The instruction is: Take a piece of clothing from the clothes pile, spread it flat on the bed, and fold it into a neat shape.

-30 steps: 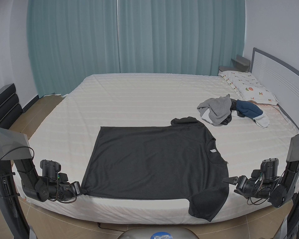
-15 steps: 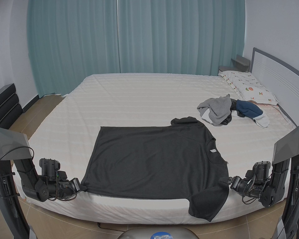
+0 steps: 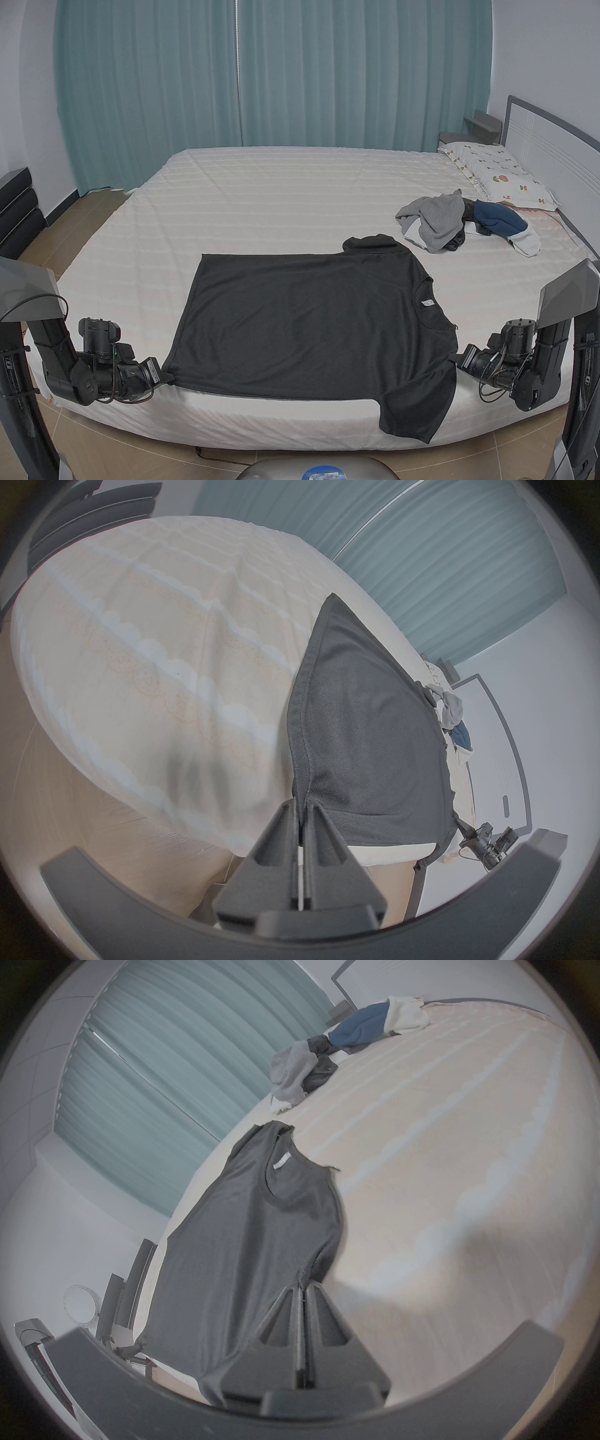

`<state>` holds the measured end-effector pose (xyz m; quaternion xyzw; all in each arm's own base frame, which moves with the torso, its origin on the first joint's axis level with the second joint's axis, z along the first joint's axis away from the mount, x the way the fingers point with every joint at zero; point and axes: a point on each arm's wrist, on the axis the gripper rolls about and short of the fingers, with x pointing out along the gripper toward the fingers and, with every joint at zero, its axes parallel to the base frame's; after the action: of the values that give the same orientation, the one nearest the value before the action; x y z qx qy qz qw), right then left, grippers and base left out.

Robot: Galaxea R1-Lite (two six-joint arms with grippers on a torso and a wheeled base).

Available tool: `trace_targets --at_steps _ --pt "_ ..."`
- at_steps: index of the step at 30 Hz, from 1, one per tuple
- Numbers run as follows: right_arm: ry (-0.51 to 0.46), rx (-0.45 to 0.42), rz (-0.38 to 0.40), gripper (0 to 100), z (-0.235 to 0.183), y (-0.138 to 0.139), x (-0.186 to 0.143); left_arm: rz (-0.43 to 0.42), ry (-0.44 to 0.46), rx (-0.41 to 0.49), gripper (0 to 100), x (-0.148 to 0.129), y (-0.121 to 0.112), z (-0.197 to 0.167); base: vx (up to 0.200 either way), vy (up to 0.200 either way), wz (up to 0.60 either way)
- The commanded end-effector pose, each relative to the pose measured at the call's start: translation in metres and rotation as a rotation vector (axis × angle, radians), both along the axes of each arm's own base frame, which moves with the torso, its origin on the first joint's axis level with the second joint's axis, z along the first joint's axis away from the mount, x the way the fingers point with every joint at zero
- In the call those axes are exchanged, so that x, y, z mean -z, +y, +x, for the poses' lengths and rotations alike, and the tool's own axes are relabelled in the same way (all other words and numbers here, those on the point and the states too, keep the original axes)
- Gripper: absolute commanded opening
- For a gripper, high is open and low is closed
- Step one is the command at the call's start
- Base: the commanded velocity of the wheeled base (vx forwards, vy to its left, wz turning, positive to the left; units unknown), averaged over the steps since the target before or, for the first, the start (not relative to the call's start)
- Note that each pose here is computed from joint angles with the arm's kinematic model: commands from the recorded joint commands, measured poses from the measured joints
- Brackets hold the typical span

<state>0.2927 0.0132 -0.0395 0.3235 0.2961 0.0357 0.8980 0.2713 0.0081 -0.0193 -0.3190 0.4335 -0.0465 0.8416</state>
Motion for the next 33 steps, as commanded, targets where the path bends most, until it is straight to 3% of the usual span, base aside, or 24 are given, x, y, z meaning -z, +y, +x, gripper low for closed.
trace_targets --at_steps 1,5,18,19,27,33 --pt "-0.063 0.001 -0.003 0 0.011 -0.001 -0.01 0.0 0.002 -0.001 0 0.001 0.0 0.0 0.0 0.0 0.0" --pt "-0.1 -0.012 -0.007 0 0.023 0.002 -0.013 0.0 0.0 -0.001 0 0.0 0.0 0.0 0.0 0.0 0.0" --pt "-0.078 -0.015 -0.008 0 0.049 0.004 0.0 0.0 0.0 0.001 0 0.0 0.0 0.0 0.0 0.0 0.0" --pt "-0.078 -0.014 -0.006 100 0.049 0.004 0.001 0.0 0.0 0.001 0 0.0 0.0 0.0 0.0 0.0 0.0" --pt "-0.103 0.016 0.005 100 0.032 -0.013 -0.011 0.001 0.0 0.0 0 0.0 0.0 0.0 0.0 0.0 0.0" --pt "-0.06 -0.061 0.064 100 -0.002 -0.019 -0.017 0.001 0.0 0.0 0 0.0 0.0 0.0 0.0 0.0 0.0"
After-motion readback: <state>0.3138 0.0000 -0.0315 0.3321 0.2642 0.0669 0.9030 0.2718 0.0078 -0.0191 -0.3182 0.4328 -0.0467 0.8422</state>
